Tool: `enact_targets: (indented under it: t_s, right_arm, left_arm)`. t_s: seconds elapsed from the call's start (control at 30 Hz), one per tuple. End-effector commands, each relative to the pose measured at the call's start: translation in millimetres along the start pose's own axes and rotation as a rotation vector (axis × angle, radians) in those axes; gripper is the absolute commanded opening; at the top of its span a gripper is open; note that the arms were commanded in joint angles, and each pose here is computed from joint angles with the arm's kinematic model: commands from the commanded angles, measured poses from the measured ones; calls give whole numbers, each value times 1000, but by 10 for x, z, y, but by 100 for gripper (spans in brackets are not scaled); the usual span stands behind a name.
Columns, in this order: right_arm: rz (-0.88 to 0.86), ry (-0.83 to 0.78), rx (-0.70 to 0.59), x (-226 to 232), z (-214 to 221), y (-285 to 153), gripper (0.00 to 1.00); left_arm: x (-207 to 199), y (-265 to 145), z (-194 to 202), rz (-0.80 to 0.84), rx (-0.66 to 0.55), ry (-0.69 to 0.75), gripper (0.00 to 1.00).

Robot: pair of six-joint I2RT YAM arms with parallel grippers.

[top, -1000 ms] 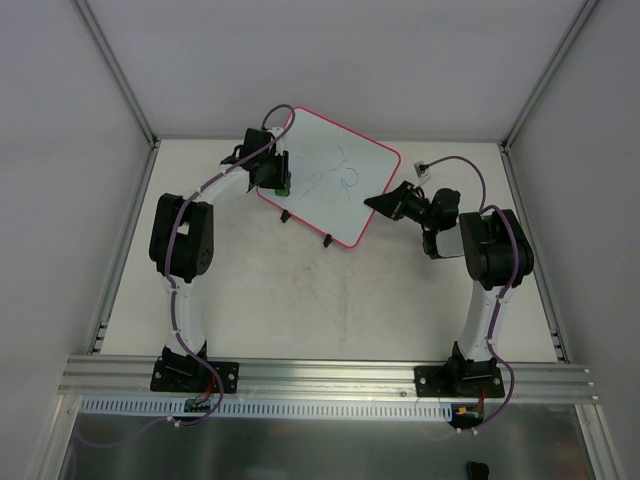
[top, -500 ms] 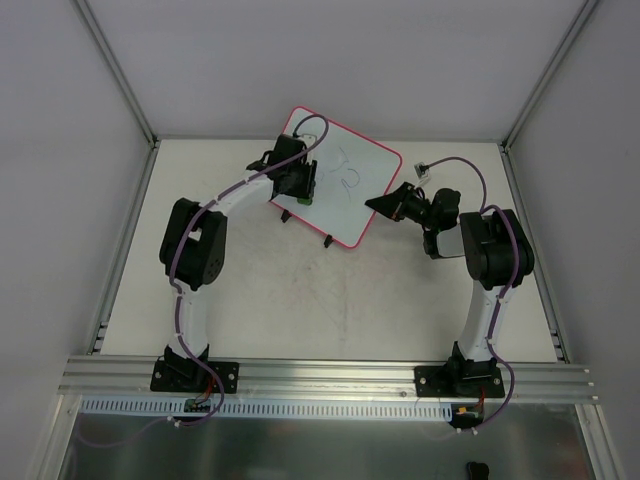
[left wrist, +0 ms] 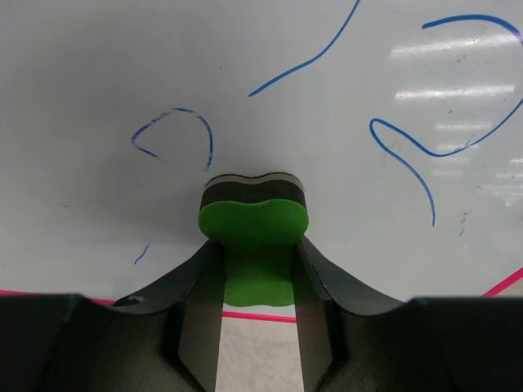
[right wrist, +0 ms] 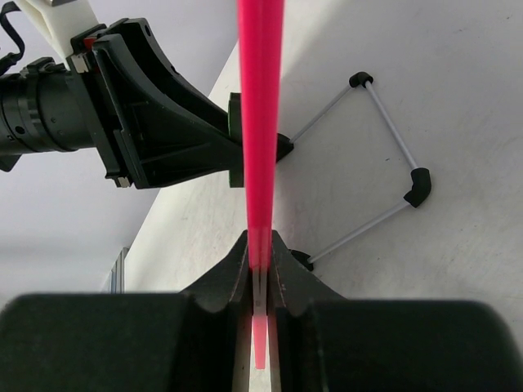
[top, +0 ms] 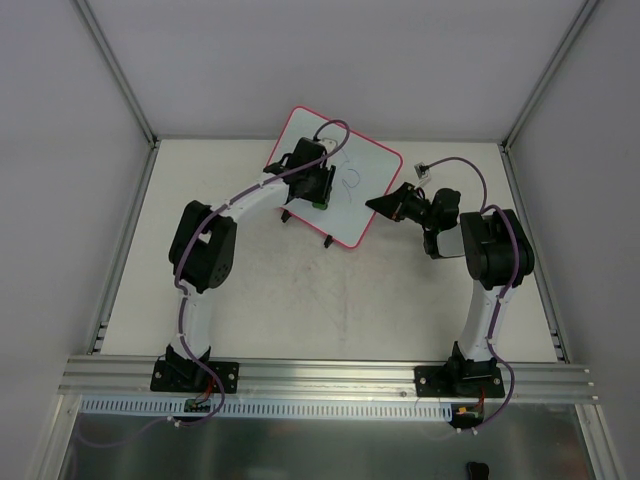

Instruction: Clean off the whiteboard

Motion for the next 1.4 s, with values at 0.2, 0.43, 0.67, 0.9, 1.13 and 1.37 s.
enact_targets:
  t_s: [0.2, 0.43, 0.67, 0.9, 1.13, 1.37]
  right_arm:
    - [-216, -277, -61, 477, -198, 116, 0]
    - [-219, -279, -61, 490, -208, 116, 0]
    - [-223, -275, -60, 497, -213, 127, 0]
    - [-223, -276, -62, 511, -216, 120, 0]
    - [-223, -276, -64, 515, -218, 117, 0]
    - [-225, -275, -64, 530, -222, 112, 0]
  left_arm:
    - [-48, 289, 319, 53, 75, -51, 0]
    - [567, 225, 370, -44, 84, -145, 0]
    - [937, 177, 345, -145, 30, -254, 0]
    - [1212, 132, 413, -222, 5, -360, 0]
    - [1172, 109, 387, -215, -47, -407, 0]
    - [849, 172, 323, -145, -78, -386, 0]
Point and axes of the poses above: each gripper's point midway between its finger pads, its own y axis out along the fingers, its own x axis along the line the jaws close on, z = x × y, the point moved 5 cm from there along -y, back along the fingers, and after that the axes turned 2 degrees about -y, right-handed, at the moved point
